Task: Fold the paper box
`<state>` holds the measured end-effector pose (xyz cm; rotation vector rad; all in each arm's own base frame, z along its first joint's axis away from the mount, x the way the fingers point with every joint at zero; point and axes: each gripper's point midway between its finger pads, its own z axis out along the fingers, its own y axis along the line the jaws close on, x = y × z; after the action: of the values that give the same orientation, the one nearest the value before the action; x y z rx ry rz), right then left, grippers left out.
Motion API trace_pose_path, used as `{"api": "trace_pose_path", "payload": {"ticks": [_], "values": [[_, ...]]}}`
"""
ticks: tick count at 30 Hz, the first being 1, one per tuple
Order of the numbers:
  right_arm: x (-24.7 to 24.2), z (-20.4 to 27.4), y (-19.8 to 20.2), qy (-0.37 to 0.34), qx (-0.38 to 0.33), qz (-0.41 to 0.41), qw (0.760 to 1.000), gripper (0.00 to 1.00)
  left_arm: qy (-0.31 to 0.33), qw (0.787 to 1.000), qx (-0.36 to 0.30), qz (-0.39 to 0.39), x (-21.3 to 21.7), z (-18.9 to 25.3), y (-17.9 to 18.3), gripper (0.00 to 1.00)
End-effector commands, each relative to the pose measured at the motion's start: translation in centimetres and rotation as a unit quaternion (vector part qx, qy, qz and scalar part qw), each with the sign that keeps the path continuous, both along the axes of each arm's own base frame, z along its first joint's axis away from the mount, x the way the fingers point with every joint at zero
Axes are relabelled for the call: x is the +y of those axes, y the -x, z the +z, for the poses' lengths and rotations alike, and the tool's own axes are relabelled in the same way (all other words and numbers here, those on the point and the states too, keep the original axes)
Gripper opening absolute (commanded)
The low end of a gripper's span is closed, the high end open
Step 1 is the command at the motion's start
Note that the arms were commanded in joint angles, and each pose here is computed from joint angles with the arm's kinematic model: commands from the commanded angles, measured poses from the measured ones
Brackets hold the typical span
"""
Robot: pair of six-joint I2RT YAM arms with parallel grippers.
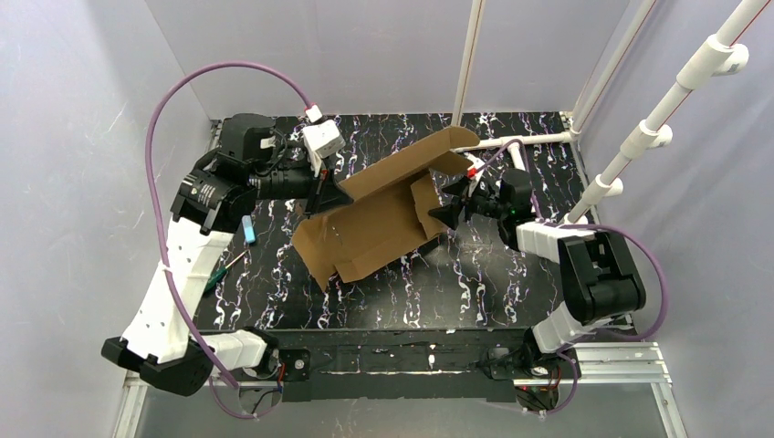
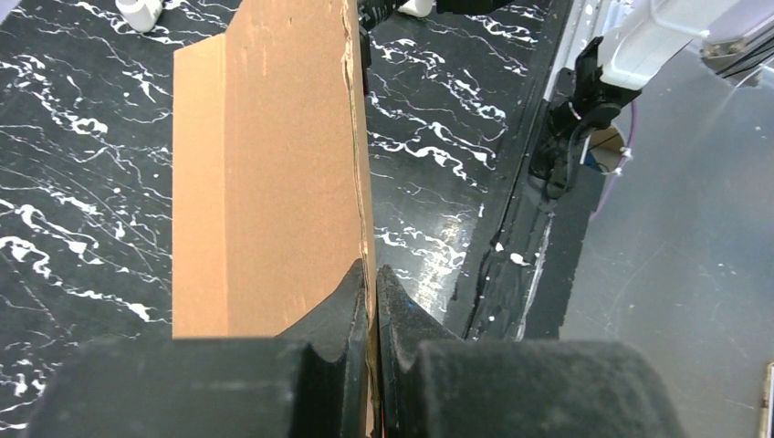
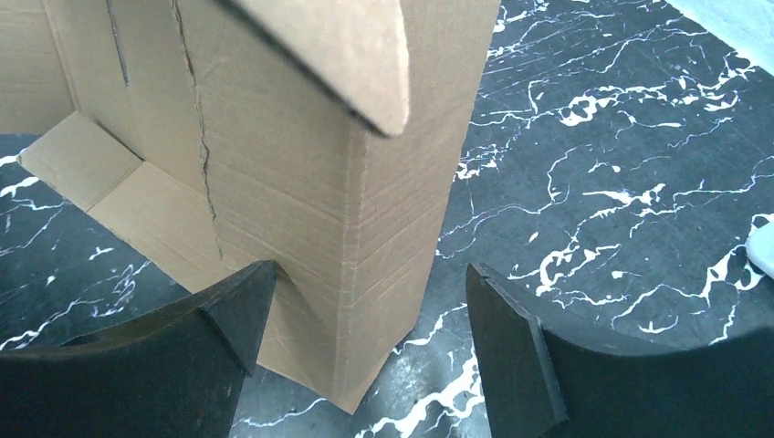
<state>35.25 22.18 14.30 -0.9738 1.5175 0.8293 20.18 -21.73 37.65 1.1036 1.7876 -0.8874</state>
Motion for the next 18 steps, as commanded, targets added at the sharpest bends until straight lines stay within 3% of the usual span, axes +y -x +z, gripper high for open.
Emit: {"api": "trace_pose_path", "payload": {"ticks": [1,13,18], "values": [[1.3,2.5,-2.5,-0.024,-0.061,-0.017,0.998,0.84,0.0,0.998,-0.062,-0.018,-0.3,2.2,-0.6,0.0],[0.9,3.5,-5.8,-0.032,-0.126,-0.093,0.987,0.86,-0.015,0.998,-0.067,-0.015,-1.1,2.2,-0.8,0.0],[0.9,3.3,-6.4,-0.027,-0.143,-0.111,0.983,0.87,-0.012,0.999,-0.032,-0.007,-1.6,1.4,-0.5,0.0]]}}
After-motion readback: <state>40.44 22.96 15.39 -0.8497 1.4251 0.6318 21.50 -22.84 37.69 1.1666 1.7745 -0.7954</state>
